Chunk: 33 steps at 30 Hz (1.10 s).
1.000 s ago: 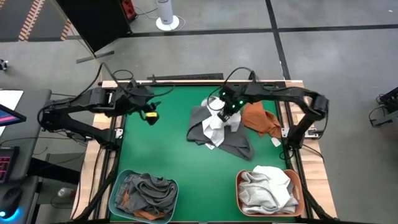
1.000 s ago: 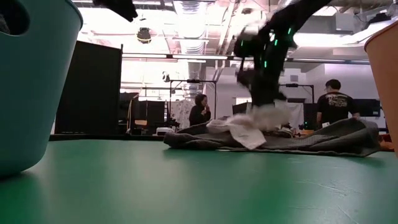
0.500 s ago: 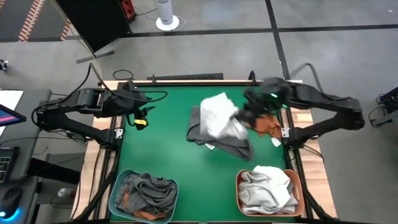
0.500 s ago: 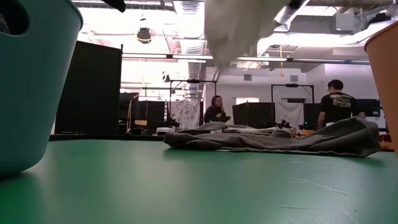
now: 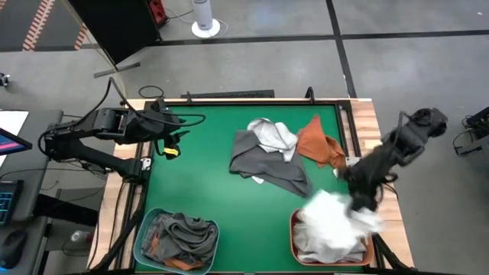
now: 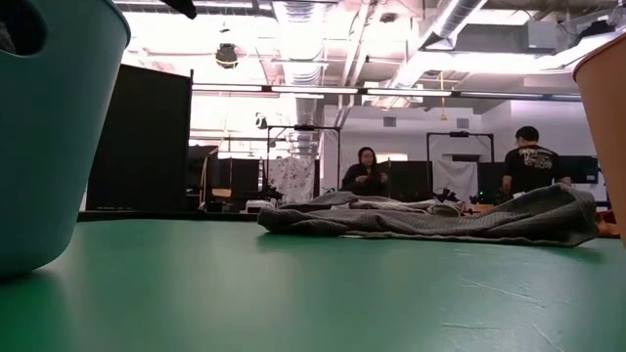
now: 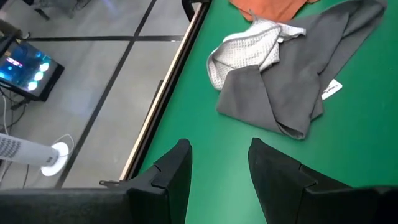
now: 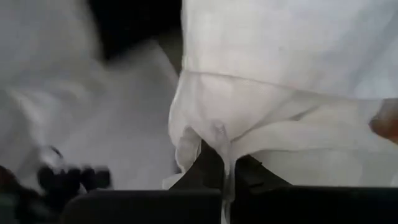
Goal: Sort towels by color in basket
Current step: Put the white towel into the orange bin
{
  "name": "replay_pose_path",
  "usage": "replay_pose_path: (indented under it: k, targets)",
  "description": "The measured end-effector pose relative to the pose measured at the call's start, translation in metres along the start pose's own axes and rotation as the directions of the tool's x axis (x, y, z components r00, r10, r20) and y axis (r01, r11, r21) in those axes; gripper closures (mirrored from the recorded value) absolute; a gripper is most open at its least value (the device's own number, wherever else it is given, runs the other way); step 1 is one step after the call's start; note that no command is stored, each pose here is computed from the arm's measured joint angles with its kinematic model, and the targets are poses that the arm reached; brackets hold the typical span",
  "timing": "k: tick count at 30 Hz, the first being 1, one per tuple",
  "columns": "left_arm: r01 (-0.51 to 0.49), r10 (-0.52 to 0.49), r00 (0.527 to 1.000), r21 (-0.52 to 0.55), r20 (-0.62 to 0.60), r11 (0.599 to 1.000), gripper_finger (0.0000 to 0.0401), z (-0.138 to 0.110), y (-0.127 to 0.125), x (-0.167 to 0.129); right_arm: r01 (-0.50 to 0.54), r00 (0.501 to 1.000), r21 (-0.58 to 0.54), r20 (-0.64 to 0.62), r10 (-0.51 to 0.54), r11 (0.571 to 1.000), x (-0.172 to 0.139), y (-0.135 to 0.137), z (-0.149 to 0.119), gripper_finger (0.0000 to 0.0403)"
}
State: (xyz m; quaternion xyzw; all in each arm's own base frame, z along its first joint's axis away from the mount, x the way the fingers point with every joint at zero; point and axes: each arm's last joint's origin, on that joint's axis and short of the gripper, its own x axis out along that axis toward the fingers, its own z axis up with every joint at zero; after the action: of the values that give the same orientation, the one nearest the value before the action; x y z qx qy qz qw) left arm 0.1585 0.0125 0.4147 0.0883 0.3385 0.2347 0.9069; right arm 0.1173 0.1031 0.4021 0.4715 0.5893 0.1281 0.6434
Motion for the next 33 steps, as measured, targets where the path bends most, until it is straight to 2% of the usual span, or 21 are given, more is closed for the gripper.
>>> replay_pose_path:
  k: [2,4,11,17,20,25,28,33]
  targets:
    - [0.001,-0.001,1.000,0.000,-0.009,1.000,0.0250,-0.001,0.000,0.000,0.128,0.978,0.091,-0.175,-0.110,0.988,0.006,-0.009,-0.014,0.0382]
    - [0.001,-0.001,1.000,0.002,-0.011,1.000,0.0250,-0.001,0.000,0.000,0.201,0.952,0.090,-0.251,-0.173,0.975,0.008,-0.013,-0.024,0.0382]
    - [0.001,-0.001,1.000,0.019,-0.009,1.000,0.0250,-0.001,0.000,0.000,0.281,0.926,0.046,-0.276,-0.258,0.958,0.031,-0.008,-0.020,0.0382]
    - [0.001,-0.001,1.000,0.018,-0.009,1.000,0.0250,-0.001,0.000,0.000,0.365,0.881,-0.110,-0.281,-0.382,0.924,0.086,-0.001,0.014,0.0382]
    - [-0.001,0.001,1.000,0.020,-0.009,1.000,0.0250,-0.001,0.000,0.000,0.345,0.883,-0.196,-0.262,-0.389,0.918,0.114,0.002,0.038,0.0382]
    - [-0.002,0.003,1.000,0.034,-0.009,0.999,0.0250,-0.001,0.000,0.000,0.268,0.937,-0.319,-0.134,-0.323,0.909,0.155,0.009,0.080,0.0382]
    - [-0.003,0.003,1.000,0.034,-0.010,0.999,0.0250,-0.001,0.000,0.000,0.295,0.945,-0.350,-0.032,-0.326,0.889,0.168,0.008,0.098,0.0382]
    - [-0.003,0.003,1.000,0.031,-0.011,1.000,0.0250,-0.001,0.000,0.000,0.373,0.926,-0.364,0.086,-0.368,0.853,0.185,0.005,0.112,0.0382]
